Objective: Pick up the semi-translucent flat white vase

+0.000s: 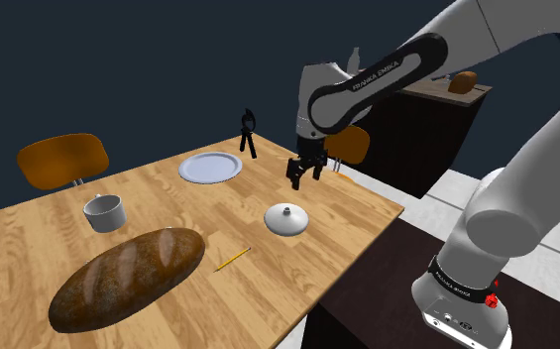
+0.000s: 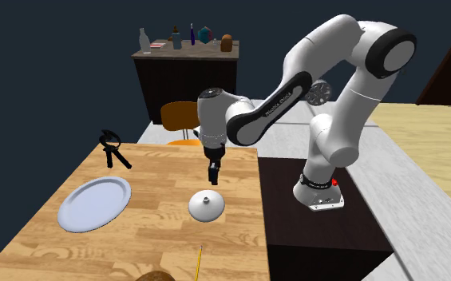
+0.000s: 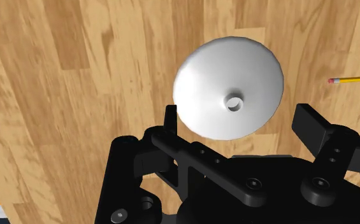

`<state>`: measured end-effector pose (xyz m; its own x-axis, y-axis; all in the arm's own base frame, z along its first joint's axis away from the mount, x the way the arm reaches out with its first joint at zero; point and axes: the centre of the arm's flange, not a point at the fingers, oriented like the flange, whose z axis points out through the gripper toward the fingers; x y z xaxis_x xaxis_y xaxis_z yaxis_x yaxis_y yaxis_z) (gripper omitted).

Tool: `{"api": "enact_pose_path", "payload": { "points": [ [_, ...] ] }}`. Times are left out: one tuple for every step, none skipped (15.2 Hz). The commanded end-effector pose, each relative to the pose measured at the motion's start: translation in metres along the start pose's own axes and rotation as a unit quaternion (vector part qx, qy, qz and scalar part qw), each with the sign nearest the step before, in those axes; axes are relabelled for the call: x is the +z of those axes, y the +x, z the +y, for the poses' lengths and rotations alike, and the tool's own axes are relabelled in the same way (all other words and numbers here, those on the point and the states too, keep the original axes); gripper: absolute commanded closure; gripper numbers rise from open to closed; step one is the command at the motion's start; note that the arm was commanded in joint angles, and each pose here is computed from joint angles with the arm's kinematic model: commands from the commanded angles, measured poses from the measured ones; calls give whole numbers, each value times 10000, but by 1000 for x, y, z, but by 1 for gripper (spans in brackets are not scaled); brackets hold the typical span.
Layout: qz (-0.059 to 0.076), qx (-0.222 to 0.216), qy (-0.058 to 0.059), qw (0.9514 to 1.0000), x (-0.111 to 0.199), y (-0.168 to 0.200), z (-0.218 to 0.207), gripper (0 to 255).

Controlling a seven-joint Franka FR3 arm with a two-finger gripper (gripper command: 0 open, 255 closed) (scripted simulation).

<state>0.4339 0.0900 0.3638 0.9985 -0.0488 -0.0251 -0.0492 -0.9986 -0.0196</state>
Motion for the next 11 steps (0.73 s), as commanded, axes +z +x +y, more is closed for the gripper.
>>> {"api": "enact_pose_path", "payload": {
  "points": [
    [14,-4,30,10000,24,14,-9,0],
    [19,-7,42,10000,34,21,-13,0],
    [24,-9,55,10000,45,27,-17,0],
    [28,-11,67,10000,55,34,-21,0],
    [33,-13,79,10000,66,40,-25,0],
    [33,-13,81,10000,67,41,-25,0],
    [33,-13,81,10000,72,41,-25,0],
    [33,-13,81,10000,77,41,-25,0],
    [33,-13,81,10000,82,41,-25,0],
    [33,-13,81,10000,88,42,-24,0],
    [33,-13,81,10000,93,42,-24,0]
  ]
}}
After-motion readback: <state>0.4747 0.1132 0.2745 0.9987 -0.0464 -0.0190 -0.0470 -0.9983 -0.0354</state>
